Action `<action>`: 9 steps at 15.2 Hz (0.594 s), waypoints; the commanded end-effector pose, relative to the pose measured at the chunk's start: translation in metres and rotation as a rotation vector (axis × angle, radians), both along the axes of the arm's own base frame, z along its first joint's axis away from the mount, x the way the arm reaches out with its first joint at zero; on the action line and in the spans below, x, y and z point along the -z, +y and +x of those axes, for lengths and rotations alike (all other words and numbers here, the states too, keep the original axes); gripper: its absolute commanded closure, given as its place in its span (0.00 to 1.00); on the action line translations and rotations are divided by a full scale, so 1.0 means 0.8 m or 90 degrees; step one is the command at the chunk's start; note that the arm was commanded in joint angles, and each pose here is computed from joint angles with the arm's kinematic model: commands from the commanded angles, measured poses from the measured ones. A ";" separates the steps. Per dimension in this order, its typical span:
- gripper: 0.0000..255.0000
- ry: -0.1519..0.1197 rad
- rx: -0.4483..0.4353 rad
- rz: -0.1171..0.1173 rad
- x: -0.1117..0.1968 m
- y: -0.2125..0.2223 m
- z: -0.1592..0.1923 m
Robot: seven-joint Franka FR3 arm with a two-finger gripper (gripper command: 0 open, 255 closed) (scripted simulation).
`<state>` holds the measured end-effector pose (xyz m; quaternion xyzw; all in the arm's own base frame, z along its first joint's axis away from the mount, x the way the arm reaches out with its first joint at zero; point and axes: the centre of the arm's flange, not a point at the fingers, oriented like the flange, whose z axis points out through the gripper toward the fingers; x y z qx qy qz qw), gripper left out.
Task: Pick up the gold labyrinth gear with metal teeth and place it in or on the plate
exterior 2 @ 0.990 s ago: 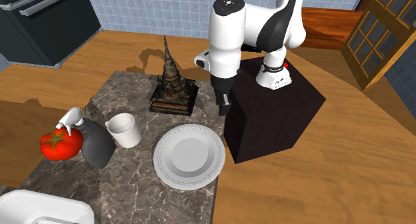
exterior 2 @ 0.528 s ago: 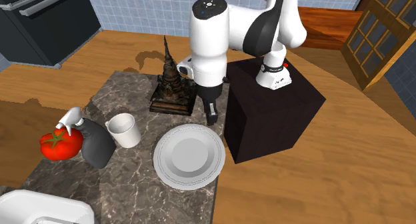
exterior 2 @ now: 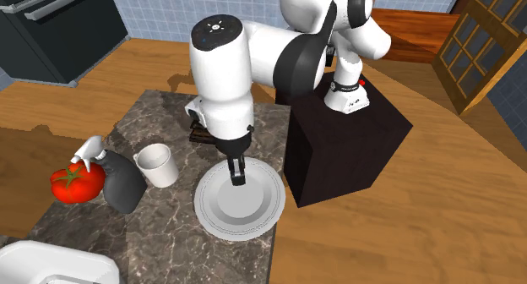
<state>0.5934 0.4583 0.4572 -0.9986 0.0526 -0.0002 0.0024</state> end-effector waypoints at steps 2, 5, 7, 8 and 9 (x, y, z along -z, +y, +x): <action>1.00 0.000 0.001 0.000 0.015 0.003 0.006; 1.00 0.000 0.001 0.000 0.035 0.003 0.006; 1.00 0.000 0.001 0.000 0.048 0.003 0.006; 1.00 0.000 0.001 0.000 0.055 0.003 0.006; 1.00 0.000 0.001 0.000 0.062 0.003 0.006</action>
